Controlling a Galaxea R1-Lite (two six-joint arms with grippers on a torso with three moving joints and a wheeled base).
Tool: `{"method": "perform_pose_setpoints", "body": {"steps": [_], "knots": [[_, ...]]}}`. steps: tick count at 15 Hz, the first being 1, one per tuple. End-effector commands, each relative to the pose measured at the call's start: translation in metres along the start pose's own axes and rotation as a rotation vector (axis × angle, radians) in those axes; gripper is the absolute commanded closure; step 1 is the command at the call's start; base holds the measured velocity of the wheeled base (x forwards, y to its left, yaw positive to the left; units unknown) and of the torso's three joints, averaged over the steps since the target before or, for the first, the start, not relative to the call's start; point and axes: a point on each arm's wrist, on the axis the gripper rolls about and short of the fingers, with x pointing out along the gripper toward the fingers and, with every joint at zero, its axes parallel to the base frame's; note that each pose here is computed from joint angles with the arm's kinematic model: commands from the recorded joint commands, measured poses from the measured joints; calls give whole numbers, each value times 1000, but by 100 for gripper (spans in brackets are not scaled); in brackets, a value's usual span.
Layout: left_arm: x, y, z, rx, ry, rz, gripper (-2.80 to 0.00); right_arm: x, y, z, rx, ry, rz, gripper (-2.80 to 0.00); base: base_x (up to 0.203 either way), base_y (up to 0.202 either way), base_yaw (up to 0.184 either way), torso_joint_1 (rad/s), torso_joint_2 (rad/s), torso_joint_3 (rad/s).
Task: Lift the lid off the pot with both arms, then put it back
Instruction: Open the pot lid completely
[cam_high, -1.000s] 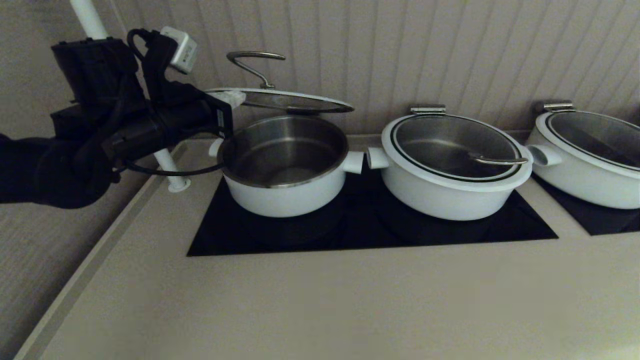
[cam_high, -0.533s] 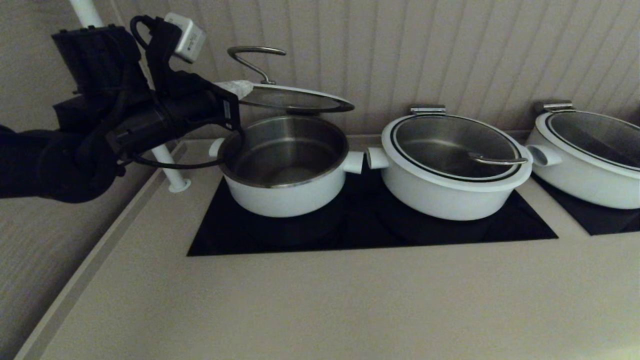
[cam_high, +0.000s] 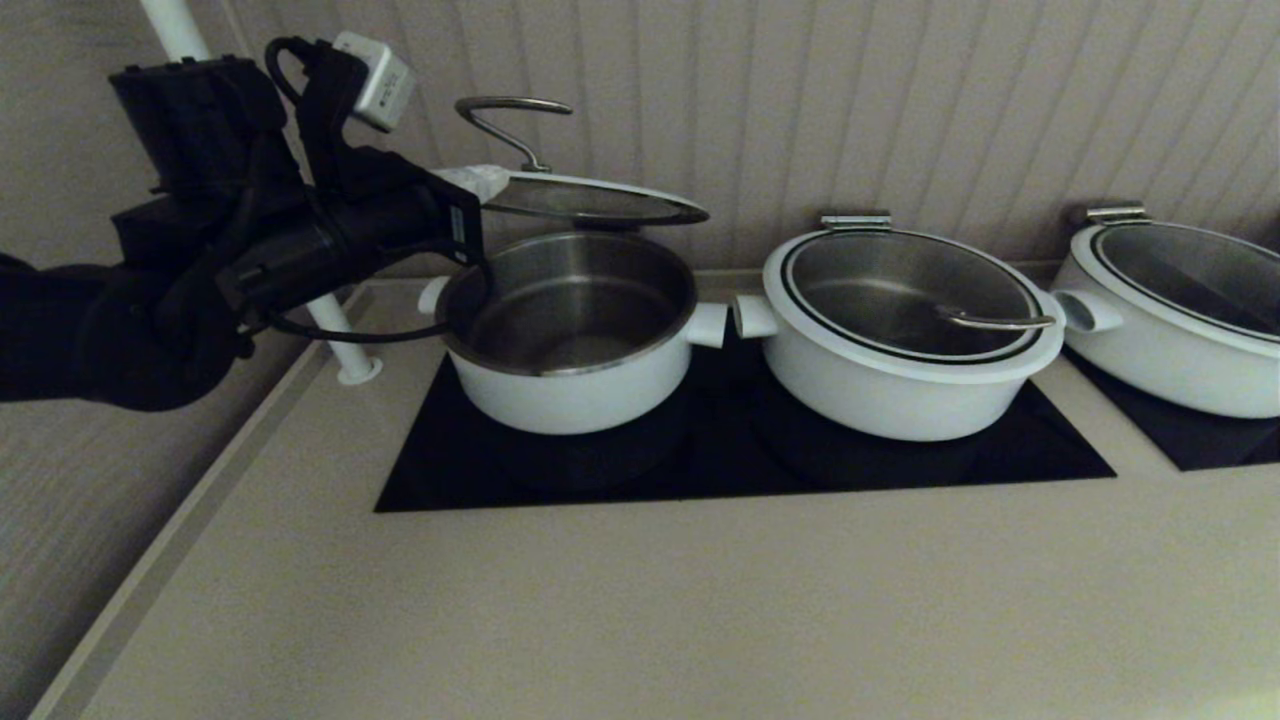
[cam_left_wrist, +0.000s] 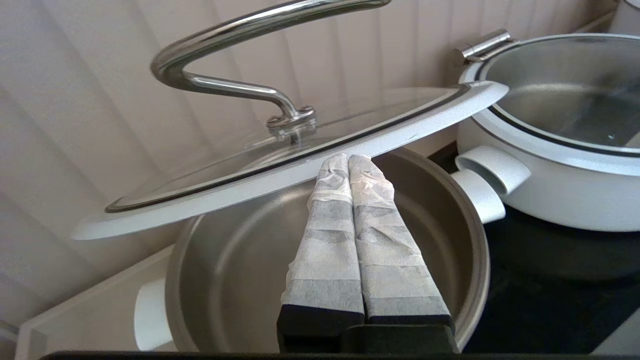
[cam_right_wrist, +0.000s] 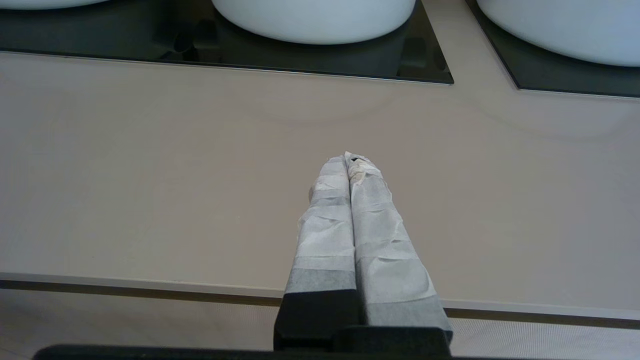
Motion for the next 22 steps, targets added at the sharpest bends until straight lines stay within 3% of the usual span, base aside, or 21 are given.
{"method": "perform_pose_setpoints", "body": {"steps": [1,4,8,15,22], "knots": [[4,-1,-7,-2,17,-6,0,0,0,0,-1,1,0,0,0,0,0,0,0,0],[7,-2,-11,-5,27,-9,0,0,0,0,-1,1,0,0,0,0,0,0,0,0],[15,-1,-16,6,-33,8,0,0,0,0,-1,1,1,0,0,0,0,0,0,0],[28,-2,-32,1,-6,5,0,0,0,0,-1,1,0,0,0,0,0,0,0,0],[38,4,-14,23,-126,38,0,0,0,0,-1,1,0,0,0,0,0,0,0,0]]}}
